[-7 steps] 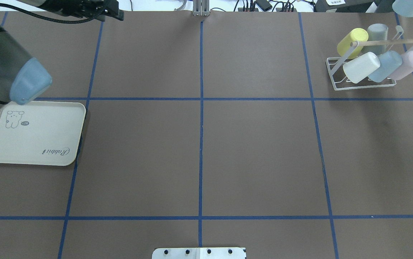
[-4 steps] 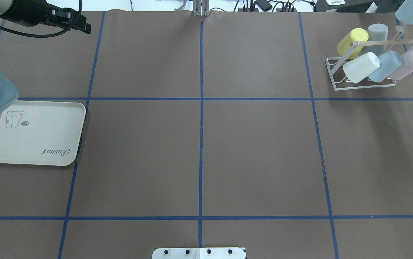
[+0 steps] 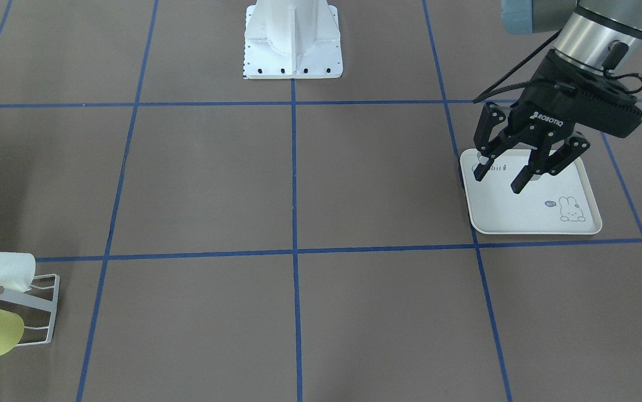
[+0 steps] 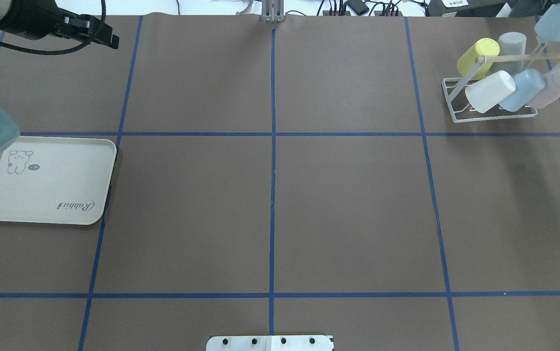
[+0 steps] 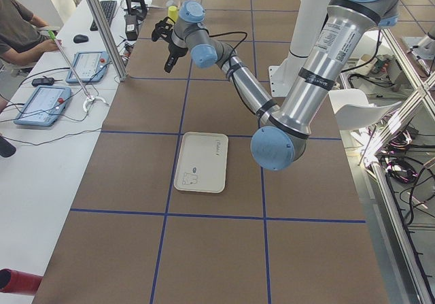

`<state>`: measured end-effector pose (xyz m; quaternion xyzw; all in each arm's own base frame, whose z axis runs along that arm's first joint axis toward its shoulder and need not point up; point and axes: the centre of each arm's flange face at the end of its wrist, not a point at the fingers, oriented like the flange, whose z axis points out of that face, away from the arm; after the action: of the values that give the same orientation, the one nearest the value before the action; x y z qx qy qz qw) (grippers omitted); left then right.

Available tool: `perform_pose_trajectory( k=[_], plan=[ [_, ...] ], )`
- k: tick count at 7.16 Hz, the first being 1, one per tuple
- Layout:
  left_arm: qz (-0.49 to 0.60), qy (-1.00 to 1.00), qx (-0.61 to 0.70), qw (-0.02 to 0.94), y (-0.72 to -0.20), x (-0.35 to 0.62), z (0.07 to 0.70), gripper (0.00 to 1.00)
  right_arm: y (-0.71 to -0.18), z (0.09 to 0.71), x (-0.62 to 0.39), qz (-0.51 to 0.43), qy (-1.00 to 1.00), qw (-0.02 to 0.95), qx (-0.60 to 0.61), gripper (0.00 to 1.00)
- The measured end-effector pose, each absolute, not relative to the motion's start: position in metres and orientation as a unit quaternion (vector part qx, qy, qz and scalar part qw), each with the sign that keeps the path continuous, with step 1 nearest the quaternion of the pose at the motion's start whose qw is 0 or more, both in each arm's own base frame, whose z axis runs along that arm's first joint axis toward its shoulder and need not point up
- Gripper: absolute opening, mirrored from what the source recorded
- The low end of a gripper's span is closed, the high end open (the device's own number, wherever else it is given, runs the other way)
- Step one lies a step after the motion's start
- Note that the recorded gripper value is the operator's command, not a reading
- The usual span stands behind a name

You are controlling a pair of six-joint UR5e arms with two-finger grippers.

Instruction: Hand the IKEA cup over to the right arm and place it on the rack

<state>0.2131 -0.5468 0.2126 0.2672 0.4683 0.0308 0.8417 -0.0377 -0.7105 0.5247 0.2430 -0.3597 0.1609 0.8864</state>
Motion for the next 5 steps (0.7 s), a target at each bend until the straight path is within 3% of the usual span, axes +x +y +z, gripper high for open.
perform_pose_trajectory(
  k=[5],
  plan=[
    [0.032, 0.471, 0.27, 0.839, -0.544, 0.212, 0.209, 0.64, -0.7, 0.543, -0.051, 0.154, -0.358, 0.892, 0.229, 0.0]
  ],
)
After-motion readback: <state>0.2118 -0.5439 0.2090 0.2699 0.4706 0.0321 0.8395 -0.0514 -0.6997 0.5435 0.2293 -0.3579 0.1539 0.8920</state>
